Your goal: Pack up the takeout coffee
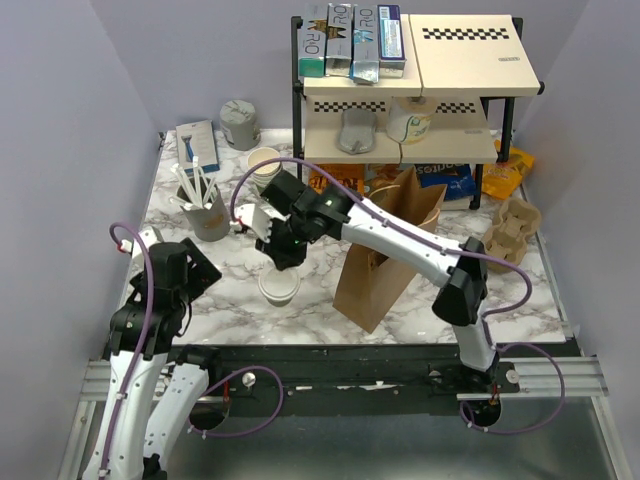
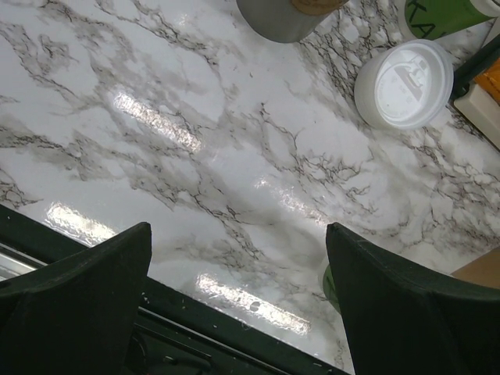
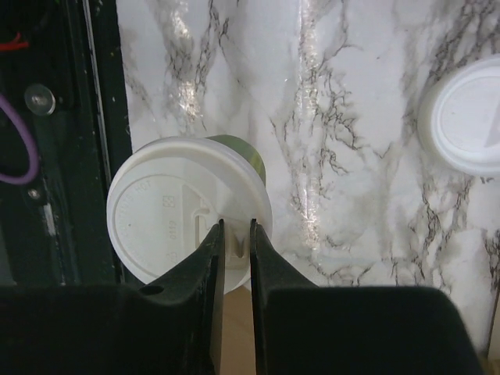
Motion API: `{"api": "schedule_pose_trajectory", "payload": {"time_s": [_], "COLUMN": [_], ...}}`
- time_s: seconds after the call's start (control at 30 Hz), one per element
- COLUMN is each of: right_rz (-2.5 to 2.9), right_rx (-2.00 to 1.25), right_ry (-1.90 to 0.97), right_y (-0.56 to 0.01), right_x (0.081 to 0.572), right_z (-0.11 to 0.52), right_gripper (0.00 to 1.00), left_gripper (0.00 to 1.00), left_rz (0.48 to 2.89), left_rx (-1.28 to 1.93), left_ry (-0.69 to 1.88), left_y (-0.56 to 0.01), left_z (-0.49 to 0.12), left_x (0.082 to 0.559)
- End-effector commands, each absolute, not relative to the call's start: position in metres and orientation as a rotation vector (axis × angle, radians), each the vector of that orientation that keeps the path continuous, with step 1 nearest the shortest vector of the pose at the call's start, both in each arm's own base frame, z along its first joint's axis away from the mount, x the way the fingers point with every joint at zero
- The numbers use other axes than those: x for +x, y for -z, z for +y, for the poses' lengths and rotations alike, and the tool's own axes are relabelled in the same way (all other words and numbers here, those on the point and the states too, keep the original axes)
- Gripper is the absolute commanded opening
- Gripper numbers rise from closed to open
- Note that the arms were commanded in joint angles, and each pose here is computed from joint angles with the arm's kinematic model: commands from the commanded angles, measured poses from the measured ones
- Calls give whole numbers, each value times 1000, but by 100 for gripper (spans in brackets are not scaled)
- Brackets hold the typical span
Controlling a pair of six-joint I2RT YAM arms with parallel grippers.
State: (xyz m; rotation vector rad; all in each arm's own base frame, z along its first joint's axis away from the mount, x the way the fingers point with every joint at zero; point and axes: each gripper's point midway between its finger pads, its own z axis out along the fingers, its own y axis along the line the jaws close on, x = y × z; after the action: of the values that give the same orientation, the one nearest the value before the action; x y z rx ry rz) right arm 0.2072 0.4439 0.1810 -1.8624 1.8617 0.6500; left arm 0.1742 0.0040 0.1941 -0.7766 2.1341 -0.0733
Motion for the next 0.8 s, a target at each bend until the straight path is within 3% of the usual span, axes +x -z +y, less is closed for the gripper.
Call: {"api": "schedule_pose_trajectory", "payload": {"time_s": [0.0, 0.07, 0.3, 0.47, 0.77], "right_rz": [2019, 2067, 2022, 1983, 1992], "right_rx": [-1526, -1438, -1081, -808, -383], "right_ry": [-635, -638, -801, -861, -735], "right_y": [-229, -238, -352, -415, -458], "right_x": [216, 216, 222, 236, 265], "right_z": [434, 430, 408, 352, 227], "right_gripper": [1, 1, 1, 1, 1], "left_gripper": [99, 99, 99, 99, 99], "left_rz": [2092, 2082, 2080, 2027, 1897], "left_rx": [-799, -799, -728, -653, -446], "left_ry": [78, 89, 231, 402, 790], "left_y": [-197, -199, -209, -234, -298], "left_z": [7, 7, -14, -37, -96], "left_x": [173, 173, 177, 187, 222]}}
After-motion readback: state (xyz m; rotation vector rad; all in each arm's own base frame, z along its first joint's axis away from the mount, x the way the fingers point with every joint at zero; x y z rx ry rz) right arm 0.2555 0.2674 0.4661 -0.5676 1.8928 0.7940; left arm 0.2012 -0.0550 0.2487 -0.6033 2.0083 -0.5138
